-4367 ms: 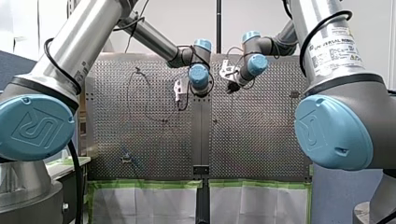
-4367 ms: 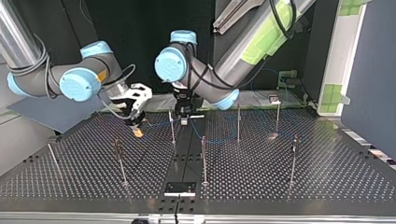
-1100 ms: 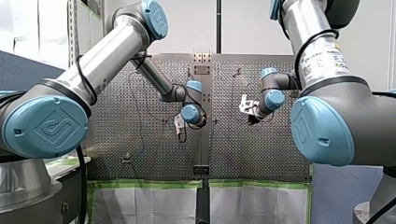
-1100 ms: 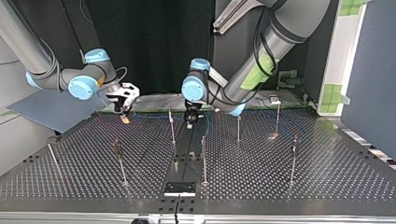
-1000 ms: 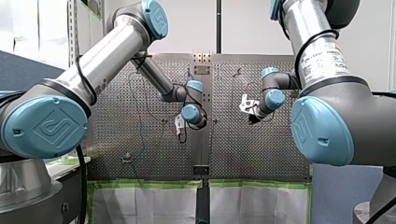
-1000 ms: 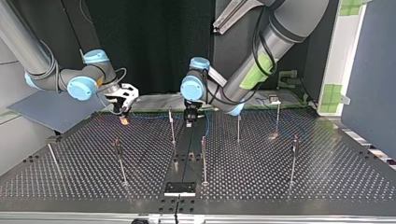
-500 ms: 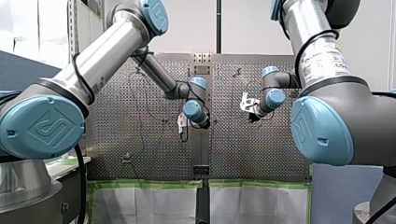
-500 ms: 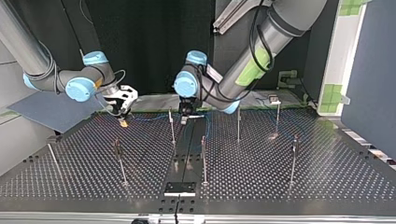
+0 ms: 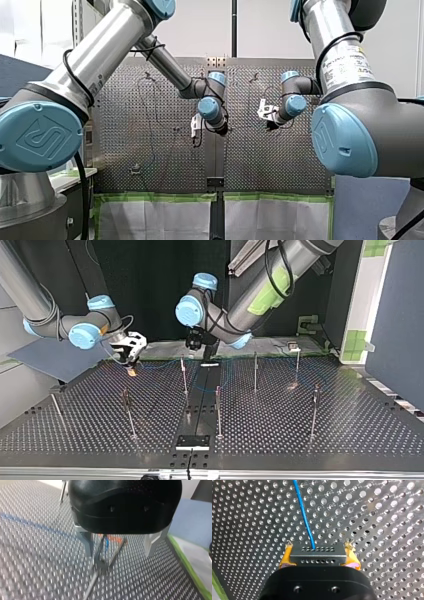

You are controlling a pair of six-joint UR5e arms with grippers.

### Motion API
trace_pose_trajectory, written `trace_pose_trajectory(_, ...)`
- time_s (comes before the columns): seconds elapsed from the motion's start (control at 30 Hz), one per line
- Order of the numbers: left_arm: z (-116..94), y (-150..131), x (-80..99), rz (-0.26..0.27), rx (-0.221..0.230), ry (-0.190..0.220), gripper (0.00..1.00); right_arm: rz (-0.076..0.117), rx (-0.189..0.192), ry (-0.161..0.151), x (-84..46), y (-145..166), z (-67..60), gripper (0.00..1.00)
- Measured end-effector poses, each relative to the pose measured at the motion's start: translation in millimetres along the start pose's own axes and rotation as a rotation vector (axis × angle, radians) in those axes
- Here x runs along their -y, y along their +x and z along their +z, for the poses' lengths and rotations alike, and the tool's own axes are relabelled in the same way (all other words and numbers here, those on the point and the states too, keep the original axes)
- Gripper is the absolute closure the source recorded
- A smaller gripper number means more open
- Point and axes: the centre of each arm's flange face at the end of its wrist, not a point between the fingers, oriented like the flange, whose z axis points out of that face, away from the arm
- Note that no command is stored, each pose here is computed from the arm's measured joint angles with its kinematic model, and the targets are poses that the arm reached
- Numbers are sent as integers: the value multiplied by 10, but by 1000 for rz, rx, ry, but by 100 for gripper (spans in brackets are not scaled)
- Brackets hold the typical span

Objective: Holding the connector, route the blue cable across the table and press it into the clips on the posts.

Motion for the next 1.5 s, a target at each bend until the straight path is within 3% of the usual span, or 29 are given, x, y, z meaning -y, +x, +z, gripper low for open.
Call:
trace_pose_trajectory(0.27, -348, -68, 412, -2, 25, 75, 0, 2, -5, -5, -51, 47, 2, 100)
trace_pose_trajectory(0.63, -564, -62, 888, -61, 112, 108, 0, 13, 32, -16, -85, 62, -57, 100)
trace_pose_trajectory(0.77, -508, -44, 962, -65, 122, 84, 0, 19, 27, -21, -90, 154, -114, 100)
trace_pose_trajectory(1.0, -378, 108, 1041, -46, 89, 22, 0, 40, -17, -27, -106, 424, -254, 100)
trace_pose_trajectory(1.2, -250, 250, 1070, -36, 57, -37, 0, 44, -14, -32, -125, 411, -282, 100)
trace_pose_trajectory(1.5, -9, 406, 1169, -53, 58, -51, 0, 40, -9, -29, -108, 382, -284, 100)
